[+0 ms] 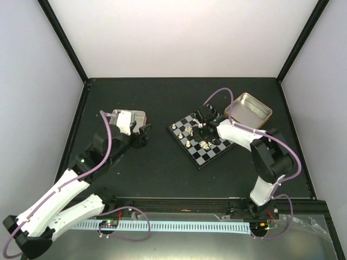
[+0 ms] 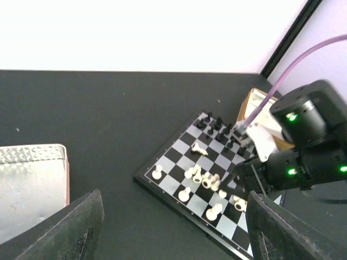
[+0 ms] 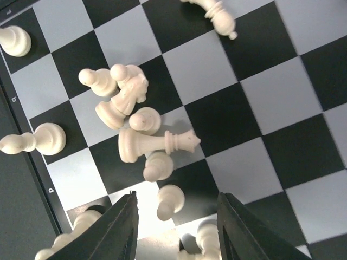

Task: Set up the chess pieces on the board
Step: Pick up the chess piece from the chessboard.

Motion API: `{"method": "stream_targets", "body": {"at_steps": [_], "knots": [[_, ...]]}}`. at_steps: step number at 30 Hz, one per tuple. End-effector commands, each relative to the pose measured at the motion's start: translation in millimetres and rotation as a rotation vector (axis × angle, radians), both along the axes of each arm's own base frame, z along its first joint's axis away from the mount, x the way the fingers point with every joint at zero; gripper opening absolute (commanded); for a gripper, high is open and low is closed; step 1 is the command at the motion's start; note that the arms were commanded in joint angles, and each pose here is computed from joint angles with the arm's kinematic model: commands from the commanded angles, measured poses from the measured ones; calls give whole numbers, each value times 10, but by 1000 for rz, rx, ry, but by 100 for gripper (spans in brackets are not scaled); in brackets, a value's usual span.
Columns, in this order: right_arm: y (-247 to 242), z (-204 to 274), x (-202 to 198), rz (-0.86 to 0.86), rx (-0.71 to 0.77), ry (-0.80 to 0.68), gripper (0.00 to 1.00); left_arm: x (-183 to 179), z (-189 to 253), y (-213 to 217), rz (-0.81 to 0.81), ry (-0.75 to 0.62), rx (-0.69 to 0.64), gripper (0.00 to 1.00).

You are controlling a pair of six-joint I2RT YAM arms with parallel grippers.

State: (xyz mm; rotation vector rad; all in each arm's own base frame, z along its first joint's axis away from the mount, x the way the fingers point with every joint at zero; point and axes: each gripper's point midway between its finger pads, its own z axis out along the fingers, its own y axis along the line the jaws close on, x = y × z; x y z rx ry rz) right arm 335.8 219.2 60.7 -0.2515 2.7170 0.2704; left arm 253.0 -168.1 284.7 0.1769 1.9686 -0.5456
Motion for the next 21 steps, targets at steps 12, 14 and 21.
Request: {"method": "stream_targets", "body": {"at_steps": [12,14,21], "knots": [[96,-179,-8,35,-64,52,19,-89,-49,180,31,-16,35,74],[120,-183,-22,41,-61,56,15,-90,-52,179,30,-16,34,74],[160,43,-6,31,-29,-3,7,-77,-86,177,33,-11,36,74]]}}
